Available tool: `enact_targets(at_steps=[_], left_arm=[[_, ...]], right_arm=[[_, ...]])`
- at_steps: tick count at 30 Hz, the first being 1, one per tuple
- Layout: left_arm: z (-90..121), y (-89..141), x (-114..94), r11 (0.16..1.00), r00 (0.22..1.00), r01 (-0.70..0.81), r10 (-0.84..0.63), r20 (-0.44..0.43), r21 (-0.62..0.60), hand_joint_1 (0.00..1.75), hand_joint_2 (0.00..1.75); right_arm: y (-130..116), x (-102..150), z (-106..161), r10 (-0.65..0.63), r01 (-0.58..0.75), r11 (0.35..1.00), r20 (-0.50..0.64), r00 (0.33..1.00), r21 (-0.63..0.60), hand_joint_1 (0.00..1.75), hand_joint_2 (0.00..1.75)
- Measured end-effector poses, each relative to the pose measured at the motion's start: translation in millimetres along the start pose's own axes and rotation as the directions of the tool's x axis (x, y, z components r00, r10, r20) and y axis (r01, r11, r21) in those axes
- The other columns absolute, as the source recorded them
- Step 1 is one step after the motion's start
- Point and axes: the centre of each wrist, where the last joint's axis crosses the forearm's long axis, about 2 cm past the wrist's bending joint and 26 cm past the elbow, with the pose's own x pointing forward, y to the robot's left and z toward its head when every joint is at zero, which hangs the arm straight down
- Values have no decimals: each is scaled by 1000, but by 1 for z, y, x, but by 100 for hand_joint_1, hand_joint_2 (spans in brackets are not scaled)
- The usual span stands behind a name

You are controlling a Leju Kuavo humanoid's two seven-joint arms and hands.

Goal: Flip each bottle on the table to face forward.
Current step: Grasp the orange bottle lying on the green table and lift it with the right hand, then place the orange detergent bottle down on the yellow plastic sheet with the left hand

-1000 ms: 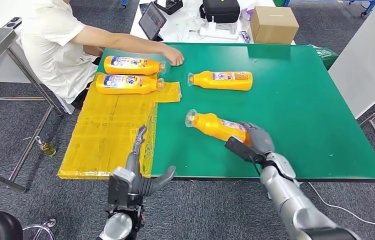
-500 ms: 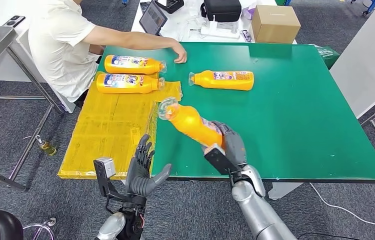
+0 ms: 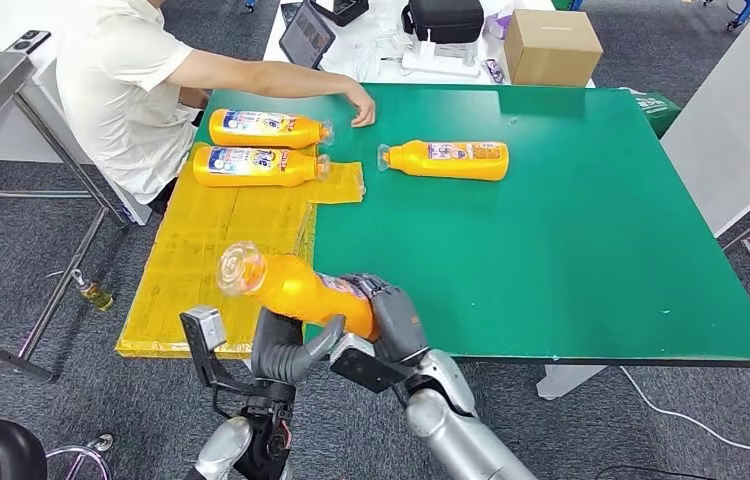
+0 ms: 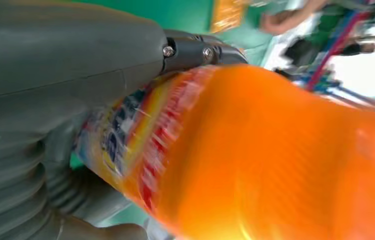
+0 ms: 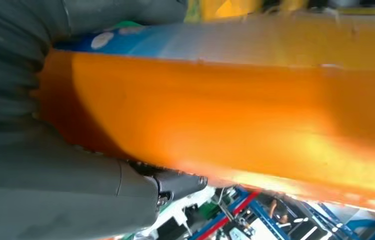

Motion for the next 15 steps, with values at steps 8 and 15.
enact_targets(at_steps=[8, 15], left_arm=[[-2, 4, 0, 998, 998, -59, 60, -38, 29, 0, 175], [-4, 5, 1, 996, 995, -83, 84, -50, 29, 108, 175]], right_arm=[[13, 13, -3, 11, -13, 999, 50, 999, 33, 175, 175], [14, 16, -5, 6, -9, 999, 60, 998, 44, 155, 175]])
